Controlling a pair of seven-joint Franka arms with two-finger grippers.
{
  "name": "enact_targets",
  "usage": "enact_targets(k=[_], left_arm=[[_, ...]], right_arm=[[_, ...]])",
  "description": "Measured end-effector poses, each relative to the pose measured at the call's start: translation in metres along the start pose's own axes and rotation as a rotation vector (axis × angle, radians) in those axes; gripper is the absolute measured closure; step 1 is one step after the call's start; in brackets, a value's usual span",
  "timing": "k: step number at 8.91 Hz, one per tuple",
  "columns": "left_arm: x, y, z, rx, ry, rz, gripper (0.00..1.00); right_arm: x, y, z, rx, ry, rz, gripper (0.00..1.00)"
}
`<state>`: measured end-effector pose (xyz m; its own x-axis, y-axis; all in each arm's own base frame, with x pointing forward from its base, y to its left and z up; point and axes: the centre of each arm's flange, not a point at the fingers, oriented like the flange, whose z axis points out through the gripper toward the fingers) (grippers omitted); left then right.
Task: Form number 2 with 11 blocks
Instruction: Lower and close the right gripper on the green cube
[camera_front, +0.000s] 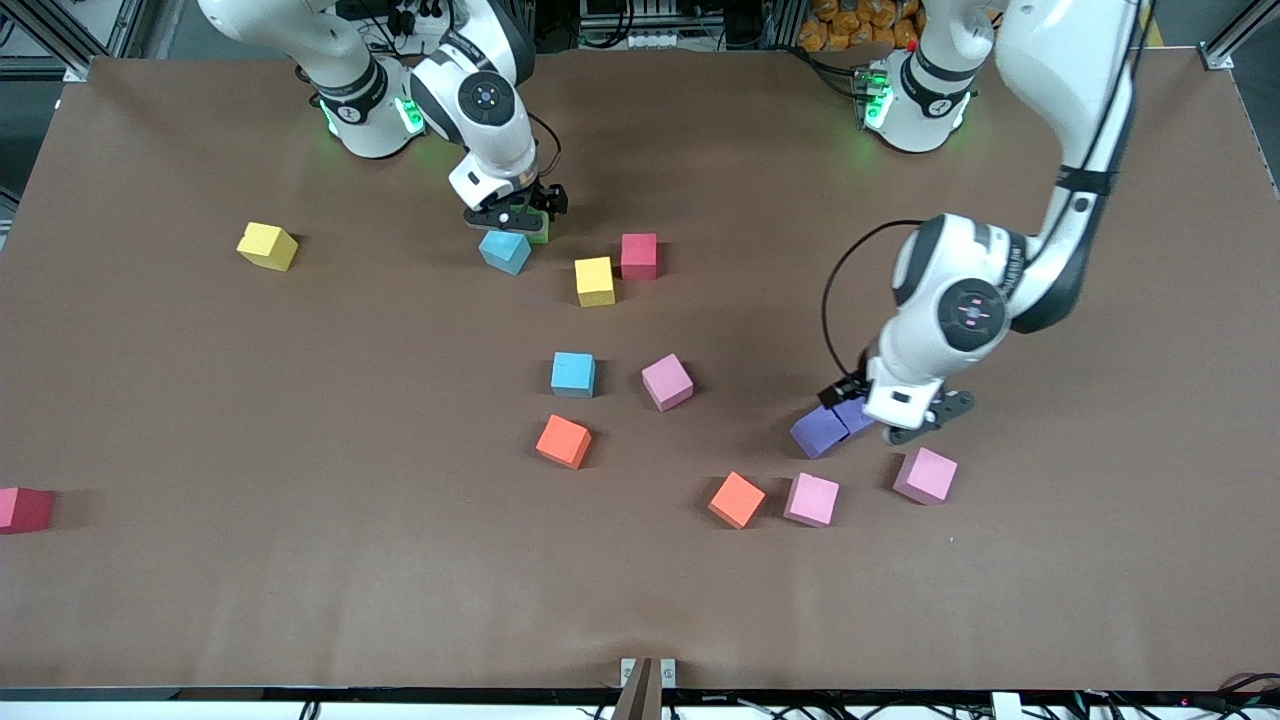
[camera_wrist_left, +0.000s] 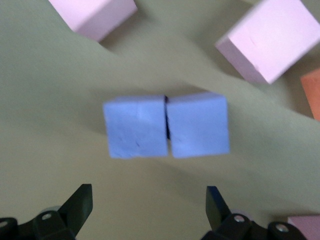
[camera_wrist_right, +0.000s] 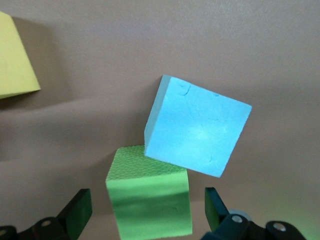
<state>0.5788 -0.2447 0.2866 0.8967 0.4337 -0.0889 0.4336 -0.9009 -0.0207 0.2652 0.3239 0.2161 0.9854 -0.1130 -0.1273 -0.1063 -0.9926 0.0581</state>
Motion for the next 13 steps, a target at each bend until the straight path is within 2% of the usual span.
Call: enact_targets(k=[3, 4, 5, 6, 7, 9, 11, 13], left_arm=[[-0.089, 0.056, 0.018, 0.051, -0.021, 0.01, 0.0], [-0.122, 0.071, 0.023, 0.08, -0.03, 0.02, 0.0], [-0.15, 0.084, 0.026, 0.094, -0.03, 0.025, 0.0], [-0.174, 0.094, 0.028, 0.101, -0.026, 0.026, 0.0], [-0.187, 0.1, 0.029, 0.104, -0.022, 0.018, 0.0], [-0.159, 0.089, 0.02, 0.091, -0.014, -0.038, 0.0], [-0.116, 0.068, 0.007, 0.07, -0.01, -0.109, 0.0], [-0.092, 0.056, -0.003, 0.052, -0.005, -0.15, 0.0]], right_arm=[[-0.001, 0.003, 0.011, -0.003, -0.004, -0.002, 0.05], [-0.001, 0.003, 0.011, -0.003, -0.004, -0.003, 0.15], [-0.001, 0.002, 0.011, -0.002, -0.003, -0.004, 0.33], [-0.001, 0.001, 0.009, 0.002, 0.001, -0.005, 0.41], [0.0, 0.0, 0.007, 0.008, 0.005, -0.005, 0.41], [0.004, -0.004, 0.002, 0.023, 0.015, -0.003, 0.48], [0.012, -0.015, -0.012, 0.052, 0.034, -0.013, 0.48], [0.032, -0.015, -0.022, 0.074, 0.047, -0.033, 0.48]])
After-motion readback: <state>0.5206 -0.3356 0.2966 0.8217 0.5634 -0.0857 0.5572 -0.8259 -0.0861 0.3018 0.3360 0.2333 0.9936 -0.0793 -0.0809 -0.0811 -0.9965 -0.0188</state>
